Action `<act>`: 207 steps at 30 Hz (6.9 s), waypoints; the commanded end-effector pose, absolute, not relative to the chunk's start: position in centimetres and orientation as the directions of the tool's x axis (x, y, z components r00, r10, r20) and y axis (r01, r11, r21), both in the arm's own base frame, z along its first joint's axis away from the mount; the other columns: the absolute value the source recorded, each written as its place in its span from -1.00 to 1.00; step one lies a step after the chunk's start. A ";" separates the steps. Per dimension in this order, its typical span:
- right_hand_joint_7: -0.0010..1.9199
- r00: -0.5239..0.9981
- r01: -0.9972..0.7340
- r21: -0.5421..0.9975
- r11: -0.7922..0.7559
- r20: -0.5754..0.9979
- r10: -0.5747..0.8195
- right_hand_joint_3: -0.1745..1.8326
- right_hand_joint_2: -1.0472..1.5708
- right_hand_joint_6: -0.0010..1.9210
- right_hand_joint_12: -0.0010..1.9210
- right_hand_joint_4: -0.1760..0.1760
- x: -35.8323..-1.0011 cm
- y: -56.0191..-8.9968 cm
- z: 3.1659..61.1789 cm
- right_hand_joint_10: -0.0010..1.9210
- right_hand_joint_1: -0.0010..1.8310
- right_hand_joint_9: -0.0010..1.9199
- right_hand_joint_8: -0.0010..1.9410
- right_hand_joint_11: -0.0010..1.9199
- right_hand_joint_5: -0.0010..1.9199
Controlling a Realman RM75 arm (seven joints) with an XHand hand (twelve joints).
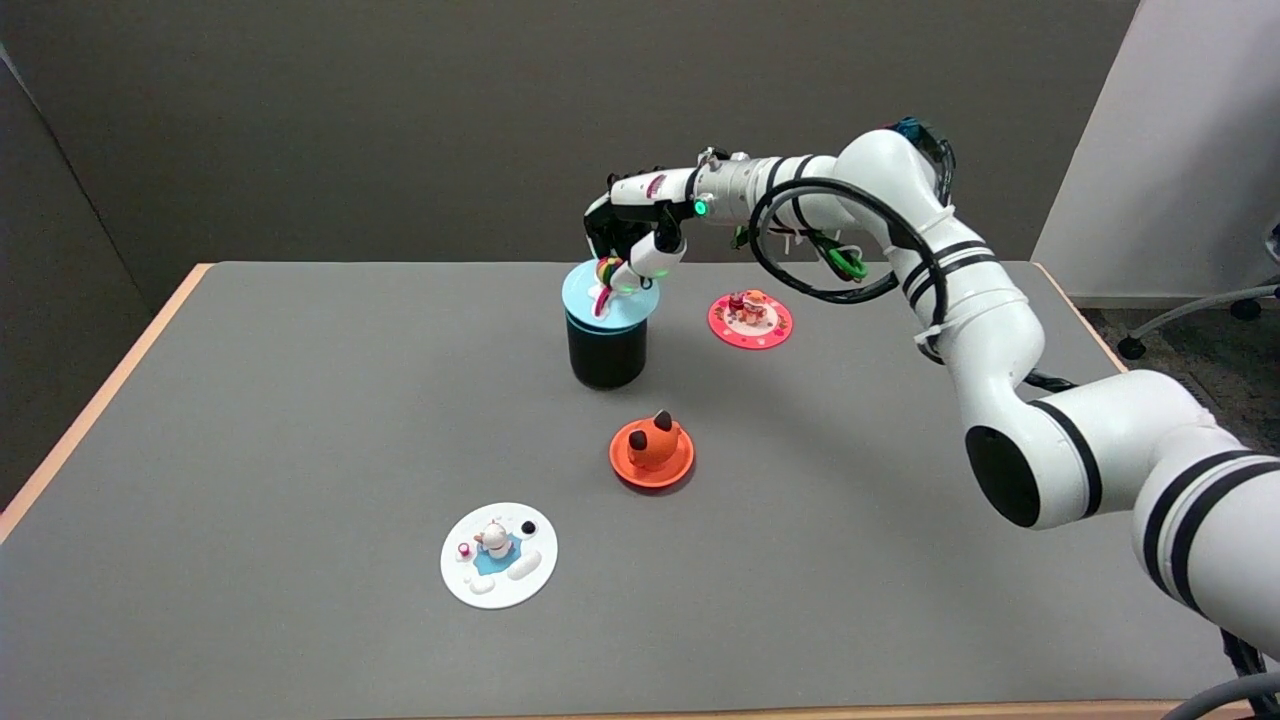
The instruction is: Place the cup lid with blue sky onto the cup.
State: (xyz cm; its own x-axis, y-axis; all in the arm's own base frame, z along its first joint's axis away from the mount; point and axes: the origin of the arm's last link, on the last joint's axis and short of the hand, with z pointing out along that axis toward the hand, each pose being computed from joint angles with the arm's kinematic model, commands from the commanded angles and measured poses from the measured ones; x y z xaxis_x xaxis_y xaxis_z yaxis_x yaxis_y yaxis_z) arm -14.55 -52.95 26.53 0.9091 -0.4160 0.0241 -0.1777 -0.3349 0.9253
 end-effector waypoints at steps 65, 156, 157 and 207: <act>-0.28 0.903 -0.198 0.917 -0.346 0.033 -0.429 -0.61 0.74 0.87 0.71 -0.36 -15.1 -52.3 26.0 0.34 0.21 -0.52 0.44 -0.73 -0.44; -0.40 0.964 -0.199 0.918 -0.344 0.120 -0.237 0.35 0.39 -0.80 0.51 -0.76 -10.9 -51.7 27.1 -0.77 0.10 -0.29 -0.84 -0.72 -0.32; -0.40 0.968 -0.196 0.919 -0.343 0.125 -0.218 0.35 0.39 -0.80 0.51 -0.76 -10.5 -51.6 27.2 -0.77 0.10 -0.29 -0.84 -0.72 -0.33; -0.26 0.820 -0.473 0.860 -0.192 0.509 0.263 0.28 0.42 -0.78 0.45 -0.73 -11.4 -34.1 33.9 -0.76 0.06 -0.28 -0.82 -0.76 -0.23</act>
